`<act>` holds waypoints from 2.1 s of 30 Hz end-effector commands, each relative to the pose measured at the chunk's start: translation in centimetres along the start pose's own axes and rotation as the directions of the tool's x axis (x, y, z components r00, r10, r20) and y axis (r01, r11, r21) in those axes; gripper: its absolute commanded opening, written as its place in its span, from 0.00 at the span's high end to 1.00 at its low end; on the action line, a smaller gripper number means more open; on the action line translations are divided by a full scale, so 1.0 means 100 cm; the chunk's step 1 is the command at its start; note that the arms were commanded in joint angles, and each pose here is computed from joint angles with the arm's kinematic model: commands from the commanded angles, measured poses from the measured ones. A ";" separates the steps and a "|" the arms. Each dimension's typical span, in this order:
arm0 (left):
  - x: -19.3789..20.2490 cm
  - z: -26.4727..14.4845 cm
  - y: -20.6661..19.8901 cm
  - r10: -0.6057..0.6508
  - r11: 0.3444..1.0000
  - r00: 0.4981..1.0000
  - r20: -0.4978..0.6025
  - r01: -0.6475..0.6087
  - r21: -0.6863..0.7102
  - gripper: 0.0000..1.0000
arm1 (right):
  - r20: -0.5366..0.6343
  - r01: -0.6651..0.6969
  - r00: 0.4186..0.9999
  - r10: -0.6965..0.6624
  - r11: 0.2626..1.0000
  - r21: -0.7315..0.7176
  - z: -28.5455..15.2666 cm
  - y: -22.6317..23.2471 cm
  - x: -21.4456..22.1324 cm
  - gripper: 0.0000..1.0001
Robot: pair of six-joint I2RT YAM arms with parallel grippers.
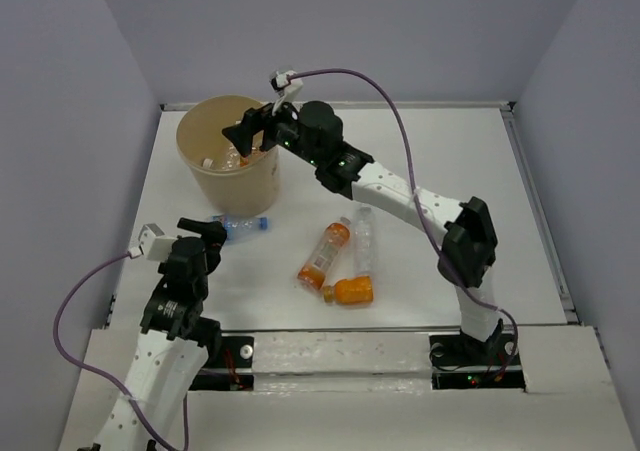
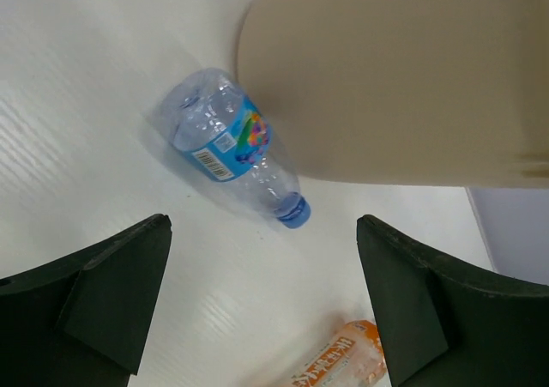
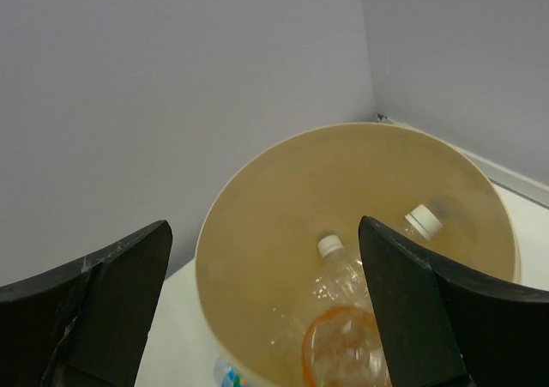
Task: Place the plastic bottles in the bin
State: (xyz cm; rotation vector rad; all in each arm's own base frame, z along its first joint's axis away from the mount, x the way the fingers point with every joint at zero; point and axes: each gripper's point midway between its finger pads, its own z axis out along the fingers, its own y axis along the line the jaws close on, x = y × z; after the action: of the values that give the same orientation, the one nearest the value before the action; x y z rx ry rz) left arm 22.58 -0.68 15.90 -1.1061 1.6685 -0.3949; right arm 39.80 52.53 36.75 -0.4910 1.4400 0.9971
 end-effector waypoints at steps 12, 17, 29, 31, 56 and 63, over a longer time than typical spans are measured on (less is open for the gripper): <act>0.018 0.068 0.032 -0.253 0.949 0.956 0.151 0.276 -0.154 0.01 | -0.110 0.007 0.994 0.015 0.980 0.200 -0.241 -0.025 0.032 0.06; 0.010 0.085 0.041 -0.257 0.941 0.946 0.200 0.292 -0.174 0.03 | -0.141 -0.075 0.983 0.121 0.953 0.294 -0.293 -0.040 0.069 0.07; 0.020 0.122 0.042 -0.204 0.944 0.968 0.144 0.233 -0.231 0.03 | -0.213 -0.113 0.948 0.235 0.878 0.465 -0.338 -0.073 0.137 0.07; 0.025 0.128 0.047 -0.194 0.941 0.972 0.133 0.223 -0.254 0.04 | -0.212 -0.109 0.948 0.237 0.868 0.485 -0.341 -0.077 0.141 0.07; 0.009 0.112 0.041 -0.107 0.982 0.981 0.163 0.130 -0.135 0.69 | -0.344 0.055 0.869 0.355 0.622 0.781 -0.328 -0.159 0.212 0.03; 0.006 0.070 -0.009 0.022 0.996 0.999 0.044 -0.026 0.085 0.78 | -0.312 0.053 0.876 0.367 0.570 0.820 -0.336 -0.181 0.209 0.22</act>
State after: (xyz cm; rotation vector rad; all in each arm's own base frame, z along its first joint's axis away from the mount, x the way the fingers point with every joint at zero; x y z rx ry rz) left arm 29.92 1.76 10.13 -1.2251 1.5615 -0.3592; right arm 29.47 21.83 5.62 0.0560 2.2814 0.2302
